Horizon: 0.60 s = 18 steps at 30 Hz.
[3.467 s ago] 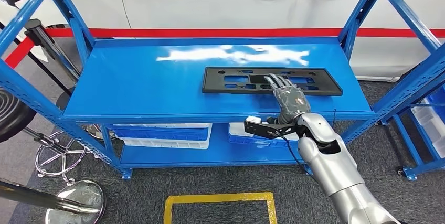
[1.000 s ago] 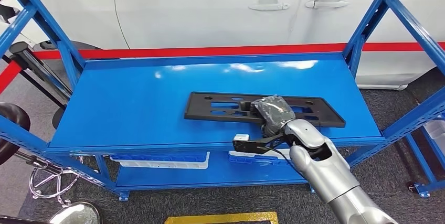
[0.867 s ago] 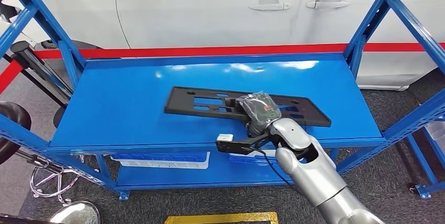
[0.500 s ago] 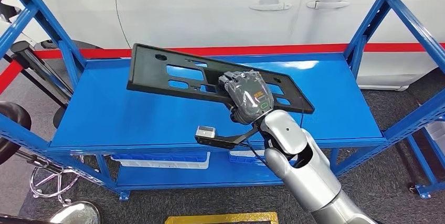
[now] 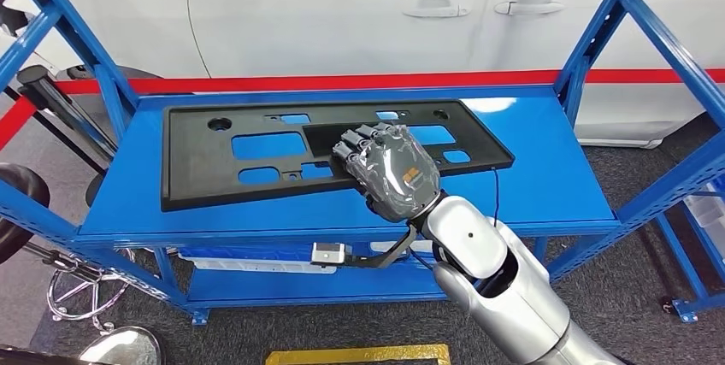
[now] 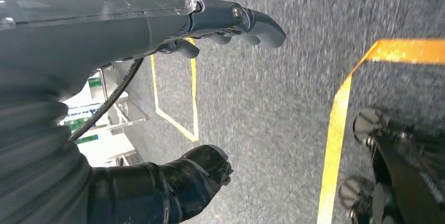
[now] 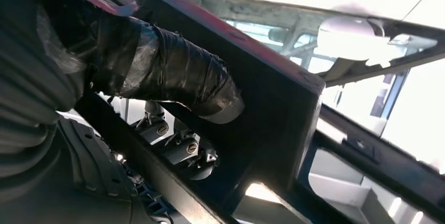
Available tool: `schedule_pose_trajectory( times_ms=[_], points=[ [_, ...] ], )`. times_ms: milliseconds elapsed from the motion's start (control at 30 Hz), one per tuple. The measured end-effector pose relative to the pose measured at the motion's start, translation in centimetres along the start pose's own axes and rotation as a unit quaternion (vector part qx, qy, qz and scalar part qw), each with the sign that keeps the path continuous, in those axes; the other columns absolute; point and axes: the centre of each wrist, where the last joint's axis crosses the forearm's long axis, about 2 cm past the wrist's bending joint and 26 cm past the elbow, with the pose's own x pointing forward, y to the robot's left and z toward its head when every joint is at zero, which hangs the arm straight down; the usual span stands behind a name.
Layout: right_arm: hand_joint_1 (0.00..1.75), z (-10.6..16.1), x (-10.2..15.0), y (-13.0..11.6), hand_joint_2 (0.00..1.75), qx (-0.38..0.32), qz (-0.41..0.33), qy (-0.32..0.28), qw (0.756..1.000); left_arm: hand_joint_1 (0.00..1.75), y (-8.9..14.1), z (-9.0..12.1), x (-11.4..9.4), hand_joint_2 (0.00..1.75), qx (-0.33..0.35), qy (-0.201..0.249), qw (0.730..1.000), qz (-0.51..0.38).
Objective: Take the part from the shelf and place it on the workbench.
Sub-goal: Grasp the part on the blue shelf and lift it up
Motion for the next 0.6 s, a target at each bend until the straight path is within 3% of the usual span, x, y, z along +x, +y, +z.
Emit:
schedule_pose_trajectory(
  times_ms=[600],
  points=[
    [1.75, 0.35, 0.86, -0.79, 1.75, -0.024, 0.017, -0.017, 0.999, 0.00, 0.57, 0.03, 0.39, 1.75, -0.007, -0.003, 1.000, 0.007]
  ],
)
